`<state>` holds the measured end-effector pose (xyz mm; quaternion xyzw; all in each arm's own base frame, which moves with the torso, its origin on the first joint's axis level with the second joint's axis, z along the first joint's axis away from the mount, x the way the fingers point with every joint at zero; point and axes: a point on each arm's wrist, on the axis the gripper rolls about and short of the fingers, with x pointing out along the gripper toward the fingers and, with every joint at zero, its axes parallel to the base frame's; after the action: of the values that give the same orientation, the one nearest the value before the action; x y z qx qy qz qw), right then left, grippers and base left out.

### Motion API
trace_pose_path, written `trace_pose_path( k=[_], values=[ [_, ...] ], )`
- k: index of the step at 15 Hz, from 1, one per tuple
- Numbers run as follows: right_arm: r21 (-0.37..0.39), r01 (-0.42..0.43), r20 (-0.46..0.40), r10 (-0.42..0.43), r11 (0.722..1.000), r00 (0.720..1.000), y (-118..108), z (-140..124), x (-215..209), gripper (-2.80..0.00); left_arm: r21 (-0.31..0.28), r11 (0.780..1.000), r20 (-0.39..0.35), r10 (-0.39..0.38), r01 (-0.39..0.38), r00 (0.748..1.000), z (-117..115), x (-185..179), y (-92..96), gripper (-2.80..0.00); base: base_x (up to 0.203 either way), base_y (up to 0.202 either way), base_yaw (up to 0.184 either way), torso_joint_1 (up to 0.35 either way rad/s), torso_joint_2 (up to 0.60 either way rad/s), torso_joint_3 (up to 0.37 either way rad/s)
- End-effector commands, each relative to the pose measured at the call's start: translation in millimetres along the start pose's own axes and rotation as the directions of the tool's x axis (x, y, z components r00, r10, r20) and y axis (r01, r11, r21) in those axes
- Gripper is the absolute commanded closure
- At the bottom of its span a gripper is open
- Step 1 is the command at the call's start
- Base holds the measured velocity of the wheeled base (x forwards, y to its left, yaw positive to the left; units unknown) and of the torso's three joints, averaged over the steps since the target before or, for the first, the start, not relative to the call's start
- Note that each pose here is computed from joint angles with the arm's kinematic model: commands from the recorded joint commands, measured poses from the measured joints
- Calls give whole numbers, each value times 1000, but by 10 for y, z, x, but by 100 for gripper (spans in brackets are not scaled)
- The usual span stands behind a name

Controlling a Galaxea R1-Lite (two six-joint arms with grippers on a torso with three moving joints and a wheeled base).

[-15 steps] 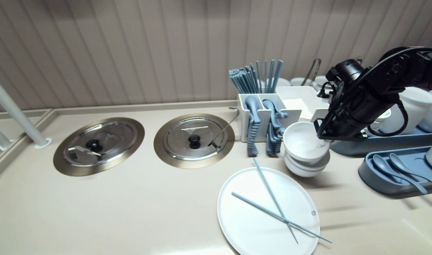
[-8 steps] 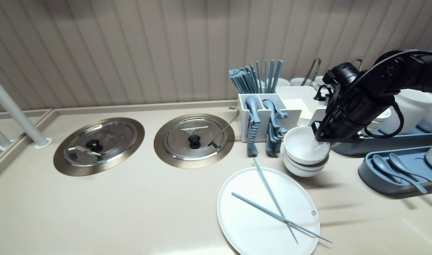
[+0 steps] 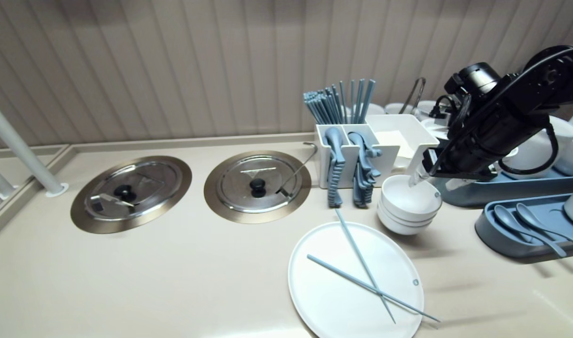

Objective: Put the bowl back from the plate, then put the chopsticks back from the plate

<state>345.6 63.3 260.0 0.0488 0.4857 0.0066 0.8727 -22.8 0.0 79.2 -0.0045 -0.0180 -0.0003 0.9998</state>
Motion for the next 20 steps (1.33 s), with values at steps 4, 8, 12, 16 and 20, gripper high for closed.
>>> trace_pose_path(
  k=[4, 8, 12, 16, 20],
  values=[
    [-7, -7, 19, 7, 1000, 1000, 8, -23, -114, -280, 0, 1000, -7, 1, -1, 1000, -21, 5, 0, 0, 0, 0, 0, 0, 0, 0],
    [-19, -38, 25, 38, 999, 999, 50, -56, -198, -280, 0, 1000, -7, -2, 2, 1000, -21, 5, 0, 0, 0, 0, 0, 0, 0, 0],
    [-44, -65, 15, 66, 997, 998, 152, -124, -255, -280, 0, 1000, -7, -1, 1, 1000, -21, 5, 0, 0, 0, 0, 0, 0, 0, 0],
    [-77, -94, 36, 97, 993, 995, 223, -249, -477, 0, 0, 1000, -7, 0, 0, 1000, -21, 5, 0, 0, 0, 0, 0, 0, 0, 0],
    [-115, -129, 44, 135, 985, 990, 305, -353, -626, 0, 0, 1000, -7, 1, -1, 1000, -21, 5, 0, 0, 0, 0, 0, 0, 0, 0]
  ],
)
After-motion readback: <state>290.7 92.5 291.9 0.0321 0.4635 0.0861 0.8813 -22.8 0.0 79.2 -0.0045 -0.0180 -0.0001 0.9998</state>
